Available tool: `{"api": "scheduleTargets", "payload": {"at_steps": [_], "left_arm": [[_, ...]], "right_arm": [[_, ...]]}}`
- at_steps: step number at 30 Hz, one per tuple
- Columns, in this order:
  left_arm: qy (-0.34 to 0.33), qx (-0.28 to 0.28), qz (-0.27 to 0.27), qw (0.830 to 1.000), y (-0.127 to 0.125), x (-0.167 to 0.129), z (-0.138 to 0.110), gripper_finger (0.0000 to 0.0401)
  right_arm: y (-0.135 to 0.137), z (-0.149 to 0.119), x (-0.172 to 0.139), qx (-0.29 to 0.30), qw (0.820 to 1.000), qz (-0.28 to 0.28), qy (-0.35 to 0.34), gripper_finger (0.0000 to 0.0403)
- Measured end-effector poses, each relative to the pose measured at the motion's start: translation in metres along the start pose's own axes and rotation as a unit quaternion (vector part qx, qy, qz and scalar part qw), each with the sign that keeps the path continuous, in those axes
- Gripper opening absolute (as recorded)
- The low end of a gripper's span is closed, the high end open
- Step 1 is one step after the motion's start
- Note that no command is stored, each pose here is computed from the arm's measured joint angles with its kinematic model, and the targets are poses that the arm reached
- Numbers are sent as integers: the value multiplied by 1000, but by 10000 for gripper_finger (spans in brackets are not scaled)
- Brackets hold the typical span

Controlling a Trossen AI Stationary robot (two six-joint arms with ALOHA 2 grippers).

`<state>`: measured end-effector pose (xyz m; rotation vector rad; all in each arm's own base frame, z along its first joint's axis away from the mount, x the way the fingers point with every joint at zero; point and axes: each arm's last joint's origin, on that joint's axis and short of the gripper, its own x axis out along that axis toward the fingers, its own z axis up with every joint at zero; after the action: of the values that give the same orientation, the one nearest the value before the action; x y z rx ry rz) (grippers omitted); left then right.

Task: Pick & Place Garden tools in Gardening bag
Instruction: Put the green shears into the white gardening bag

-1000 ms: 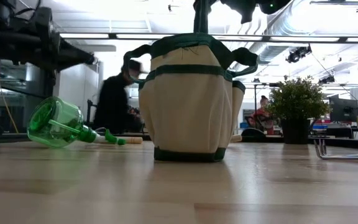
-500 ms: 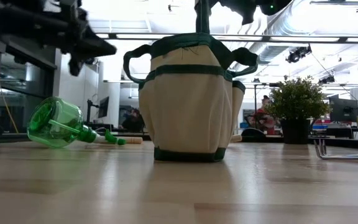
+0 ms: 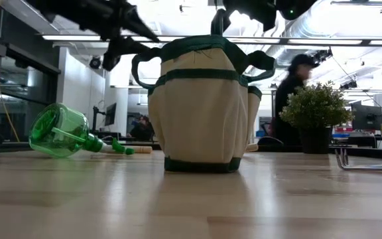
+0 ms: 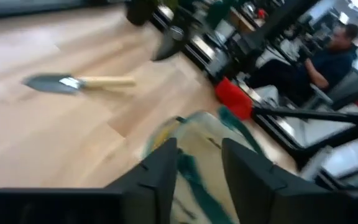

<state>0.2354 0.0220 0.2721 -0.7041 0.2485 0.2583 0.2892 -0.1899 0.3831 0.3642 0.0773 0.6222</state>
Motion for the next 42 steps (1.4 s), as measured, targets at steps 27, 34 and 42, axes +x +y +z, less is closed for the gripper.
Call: {"api": "scheduleTargets", "payload": {"at_steps": [27,34,42], "left_arm": [[-109,102,-60,987,-83,17,88,161],[-119,140,-38,982,-99,30,106,161],[-123,158,-26,979,-103,48,110,161]], "right_arm": [[43,5,37,-47,998,45,2,3],[41,1,42,-50,999,5,-6,3],[40,-3,49,-63,997,-38,-12,3]]}}
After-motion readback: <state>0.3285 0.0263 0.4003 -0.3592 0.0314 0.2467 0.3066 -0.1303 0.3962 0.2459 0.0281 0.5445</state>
